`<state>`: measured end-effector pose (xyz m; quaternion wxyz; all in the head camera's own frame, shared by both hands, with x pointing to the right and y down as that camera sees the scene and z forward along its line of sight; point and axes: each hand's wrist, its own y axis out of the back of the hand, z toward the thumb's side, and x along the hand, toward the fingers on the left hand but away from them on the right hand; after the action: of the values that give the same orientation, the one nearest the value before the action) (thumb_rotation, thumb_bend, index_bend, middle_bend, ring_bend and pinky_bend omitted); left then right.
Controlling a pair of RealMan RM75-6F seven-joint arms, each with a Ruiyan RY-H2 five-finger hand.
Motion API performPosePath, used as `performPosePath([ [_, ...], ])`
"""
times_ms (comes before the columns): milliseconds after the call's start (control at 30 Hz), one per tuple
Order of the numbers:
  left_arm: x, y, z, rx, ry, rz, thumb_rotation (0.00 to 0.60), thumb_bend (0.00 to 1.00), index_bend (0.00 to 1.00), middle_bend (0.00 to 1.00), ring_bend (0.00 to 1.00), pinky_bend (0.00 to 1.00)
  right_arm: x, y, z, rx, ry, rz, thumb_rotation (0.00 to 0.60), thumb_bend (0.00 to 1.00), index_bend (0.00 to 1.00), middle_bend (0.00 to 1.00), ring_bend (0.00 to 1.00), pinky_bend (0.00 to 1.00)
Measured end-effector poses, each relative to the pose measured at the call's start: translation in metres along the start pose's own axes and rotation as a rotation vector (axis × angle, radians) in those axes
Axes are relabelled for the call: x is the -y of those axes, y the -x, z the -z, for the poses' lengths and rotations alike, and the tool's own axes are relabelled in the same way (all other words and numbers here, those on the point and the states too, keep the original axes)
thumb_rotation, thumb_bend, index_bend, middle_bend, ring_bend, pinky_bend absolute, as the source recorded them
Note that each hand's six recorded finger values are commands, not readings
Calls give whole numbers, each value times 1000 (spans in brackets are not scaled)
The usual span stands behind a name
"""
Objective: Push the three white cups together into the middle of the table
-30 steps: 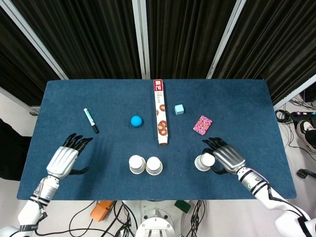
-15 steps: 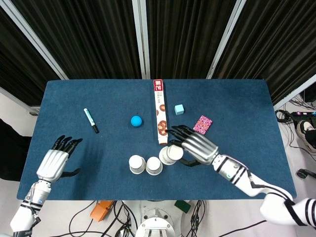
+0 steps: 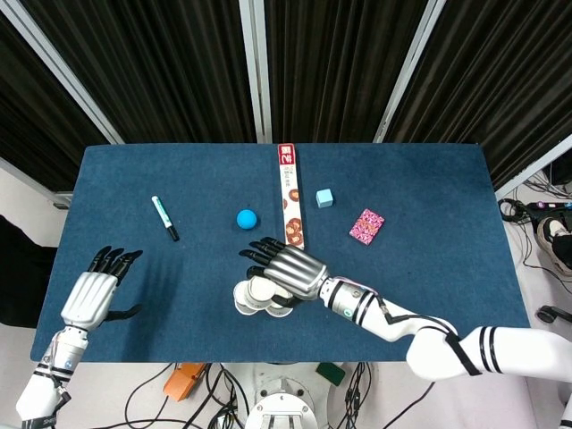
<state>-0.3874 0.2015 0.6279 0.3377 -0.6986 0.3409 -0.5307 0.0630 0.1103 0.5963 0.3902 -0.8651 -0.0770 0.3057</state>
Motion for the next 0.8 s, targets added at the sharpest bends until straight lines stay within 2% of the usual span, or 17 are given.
performPosePath([
  [333, 2, 5, 5, -17, 7, 0, 600, 161, 97, 161, 88, 0, 7, 12, -8, 4, -32, -27, 600, 535, 361, 127, 43, 126],
  [500, 2, 6, 5, -16, 8, -4, 600, 161, 97, 161, 87, 0, 11, 12, -8, 13, -44, -38, 600, 535, 264, 126, 44, 122],
  [800, -1, 7, 8, -21, 5, -9, 600, 161, 97, 161, 87, 0, 2, 0, -6, 32, -39, 1, 600, 535, 174, 125, 43, 121],
])
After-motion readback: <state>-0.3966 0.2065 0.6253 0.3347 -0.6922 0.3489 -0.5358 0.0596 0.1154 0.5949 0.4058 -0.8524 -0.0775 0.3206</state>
